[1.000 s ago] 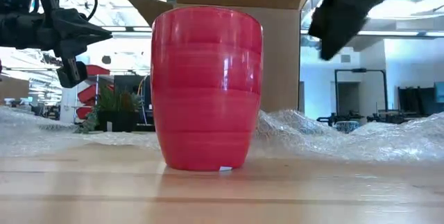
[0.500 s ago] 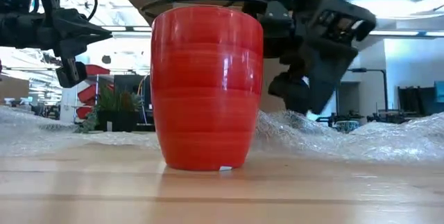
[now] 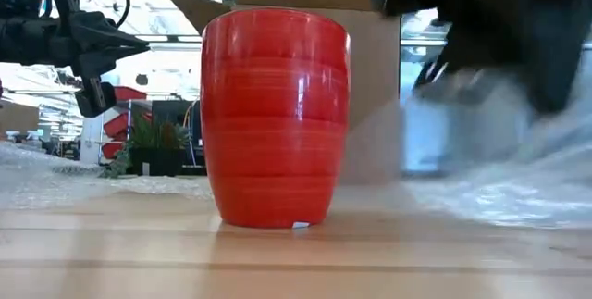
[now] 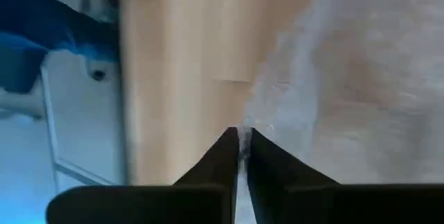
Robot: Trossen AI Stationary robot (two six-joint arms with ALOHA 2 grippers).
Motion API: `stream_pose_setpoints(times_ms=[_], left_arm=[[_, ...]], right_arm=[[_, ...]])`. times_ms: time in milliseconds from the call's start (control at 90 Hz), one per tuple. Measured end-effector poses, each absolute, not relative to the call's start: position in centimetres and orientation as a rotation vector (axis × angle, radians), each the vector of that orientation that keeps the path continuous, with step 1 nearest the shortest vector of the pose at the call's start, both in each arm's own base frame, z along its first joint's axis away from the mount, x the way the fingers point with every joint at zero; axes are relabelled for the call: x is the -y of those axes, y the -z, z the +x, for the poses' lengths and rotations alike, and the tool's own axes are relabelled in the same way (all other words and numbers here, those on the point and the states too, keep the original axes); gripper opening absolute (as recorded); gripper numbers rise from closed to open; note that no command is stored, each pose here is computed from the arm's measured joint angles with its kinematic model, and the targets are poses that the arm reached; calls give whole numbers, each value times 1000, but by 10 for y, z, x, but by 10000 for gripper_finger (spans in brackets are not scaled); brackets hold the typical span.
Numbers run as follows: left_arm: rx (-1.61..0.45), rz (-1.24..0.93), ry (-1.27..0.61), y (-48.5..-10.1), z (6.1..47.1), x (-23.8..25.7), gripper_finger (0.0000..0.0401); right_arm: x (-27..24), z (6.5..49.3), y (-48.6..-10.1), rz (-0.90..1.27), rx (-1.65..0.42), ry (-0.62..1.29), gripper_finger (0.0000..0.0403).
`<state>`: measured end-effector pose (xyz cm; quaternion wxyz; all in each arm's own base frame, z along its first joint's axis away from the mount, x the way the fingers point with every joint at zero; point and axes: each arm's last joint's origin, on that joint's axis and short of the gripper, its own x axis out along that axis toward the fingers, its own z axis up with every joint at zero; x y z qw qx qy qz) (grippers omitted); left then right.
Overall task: Wrap mug
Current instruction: Wrap the red mug with bubble wrap
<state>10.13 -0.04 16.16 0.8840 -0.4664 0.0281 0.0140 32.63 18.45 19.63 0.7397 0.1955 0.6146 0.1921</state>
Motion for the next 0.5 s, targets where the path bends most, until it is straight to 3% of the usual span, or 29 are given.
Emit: stream_pose_setpoints(times_ms=[256, 378, 500], left_arm=[[-58, -927, -28, -162, 101, 0, 0], [-59, -925, -28, -162, 101, 0, 0], [-58, -911, -27, -162, 101, 0, 0]], right_arm=[[-240, 300, -194, 626, -1310, -206, 14], [-249, 305, -177, 722, -1309, -161, 52], [-249, 323, -165, 804, -1288, -237, 107]])
